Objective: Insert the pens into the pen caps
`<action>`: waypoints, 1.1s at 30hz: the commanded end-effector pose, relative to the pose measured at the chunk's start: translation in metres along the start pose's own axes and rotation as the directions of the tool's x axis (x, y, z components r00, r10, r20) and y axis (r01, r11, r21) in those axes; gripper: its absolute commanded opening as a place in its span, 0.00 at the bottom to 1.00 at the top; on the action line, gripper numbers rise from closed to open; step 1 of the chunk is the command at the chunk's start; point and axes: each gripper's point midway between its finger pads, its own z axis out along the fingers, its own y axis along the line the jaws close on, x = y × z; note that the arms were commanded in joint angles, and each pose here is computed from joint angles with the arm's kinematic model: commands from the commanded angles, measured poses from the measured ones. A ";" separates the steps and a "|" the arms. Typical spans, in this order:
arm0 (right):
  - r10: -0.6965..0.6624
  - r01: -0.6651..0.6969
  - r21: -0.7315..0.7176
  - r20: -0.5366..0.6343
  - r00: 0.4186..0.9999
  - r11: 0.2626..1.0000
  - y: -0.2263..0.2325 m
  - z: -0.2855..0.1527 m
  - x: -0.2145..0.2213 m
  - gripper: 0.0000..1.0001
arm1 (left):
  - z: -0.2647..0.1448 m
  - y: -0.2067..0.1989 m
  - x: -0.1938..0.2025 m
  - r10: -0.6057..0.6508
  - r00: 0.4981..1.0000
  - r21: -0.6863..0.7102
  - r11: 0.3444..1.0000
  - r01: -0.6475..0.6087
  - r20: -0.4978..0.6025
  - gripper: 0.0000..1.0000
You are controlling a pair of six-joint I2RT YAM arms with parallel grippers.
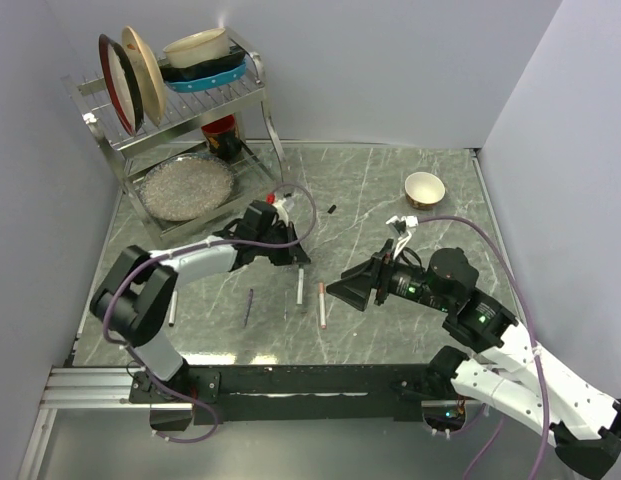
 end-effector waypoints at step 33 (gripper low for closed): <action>-0.006 -0.035 0.696 0.057 0.998 0.717 -0.144 -0.023 -0.044 0.91 | -0.118 -0.067 -0.062 0.147 0.930 -0.137 0.985 -0.106 0.337 0.78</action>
